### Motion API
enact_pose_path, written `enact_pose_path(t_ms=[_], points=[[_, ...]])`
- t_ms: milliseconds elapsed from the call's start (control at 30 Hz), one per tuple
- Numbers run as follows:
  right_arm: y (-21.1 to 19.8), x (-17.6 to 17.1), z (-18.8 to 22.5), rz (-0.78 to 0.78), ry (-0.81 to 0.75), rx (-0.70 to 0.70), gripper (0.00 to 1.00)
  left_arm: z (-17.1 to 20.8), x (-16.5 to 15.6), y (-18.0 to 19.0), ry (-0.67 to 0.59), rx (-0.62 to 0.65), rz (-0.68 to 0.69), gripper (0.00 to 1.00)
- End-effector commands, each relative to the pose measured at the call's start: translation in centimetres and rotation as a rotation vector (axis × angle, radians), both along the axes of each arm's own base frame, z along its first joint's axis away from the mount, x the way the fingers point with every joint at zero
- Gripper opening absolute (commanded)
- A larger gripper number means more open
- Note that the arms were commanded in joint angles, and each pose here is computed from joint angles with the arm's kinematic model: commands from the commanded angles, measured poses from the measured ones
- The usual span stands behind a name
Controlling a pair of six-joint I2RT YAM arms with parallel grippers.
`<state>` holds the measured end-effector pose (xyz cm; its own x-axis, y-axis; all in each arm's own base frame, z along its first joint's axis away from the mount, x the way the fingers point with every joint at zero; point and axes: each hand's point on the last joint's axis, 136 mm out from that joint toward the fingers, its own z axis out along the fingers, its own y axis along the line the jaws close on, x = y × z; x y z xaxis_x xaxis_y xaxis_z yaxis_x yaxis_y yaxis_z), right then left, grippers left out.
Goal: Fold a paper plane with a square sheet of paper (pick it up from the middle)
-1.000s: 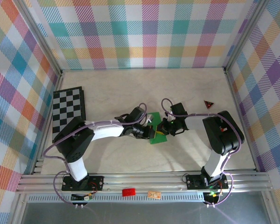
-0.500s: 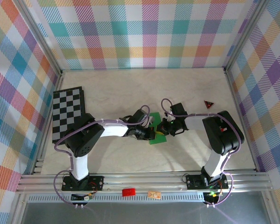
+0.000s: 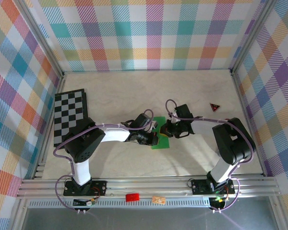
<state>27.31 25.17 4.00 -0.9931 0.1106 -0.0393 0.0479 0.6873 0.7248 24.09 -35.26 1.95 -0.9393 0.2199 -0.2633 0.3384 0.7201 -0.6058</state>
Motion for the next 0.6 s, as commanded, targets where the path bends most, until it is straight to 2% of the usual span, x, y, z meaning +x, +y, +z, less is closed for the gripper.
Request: enact_pose_path(t_ms=[0,167,567], points=[[0.2,-1.3,-1.8,0.020,0.050,-0.029,0.03,-4.1,-2.9,3.4,0.116,0.176,-0.009,0.00],[-2.2,-1.3,-4.3,-0.015,0.077,-0.098,0.02,-4.0,-2.8,3.6,0.112,0.179,-0.007,0.00],[-5.3,3.0,-3.7,-0.131,0.017,-0.016,0.02,-4.1,-3.0,3.5,0.120,0.170,-0.004,0.00]])
